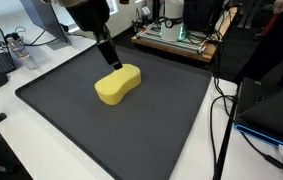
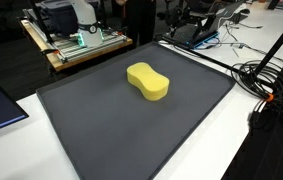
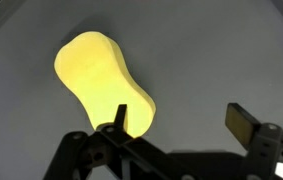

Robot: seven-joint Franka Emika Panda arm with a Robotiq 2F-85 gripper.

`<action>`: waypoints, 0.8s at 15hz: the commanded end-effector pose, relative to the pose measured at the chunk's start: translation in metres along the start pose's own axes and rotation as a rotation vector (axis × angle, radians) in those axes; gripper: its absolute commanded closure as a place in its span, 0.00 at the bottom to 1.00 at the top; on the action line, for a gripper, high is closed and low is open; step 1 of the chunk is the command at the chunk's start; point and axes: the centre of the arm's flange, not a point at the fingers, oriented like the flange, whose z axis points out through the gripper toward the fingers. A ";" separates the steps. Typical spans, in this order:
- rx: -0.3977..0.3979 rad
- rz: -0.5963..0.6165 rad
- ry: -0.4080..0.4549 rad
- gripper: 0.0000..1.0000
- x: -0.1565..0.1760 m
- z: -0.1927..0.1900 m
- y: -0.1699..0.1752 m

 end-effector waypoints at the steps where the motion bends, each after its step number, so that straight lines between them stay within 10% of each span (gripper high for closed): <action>1: 0.055 0.174 -0.071 0.00 0.041 -0.018 -0.003; 8: 0.178 0.263 -0.063 0.00 0.088 -0.035 0.087; 12: 0.241 0.095 0.041 0.00 0.104 -0.033 0.137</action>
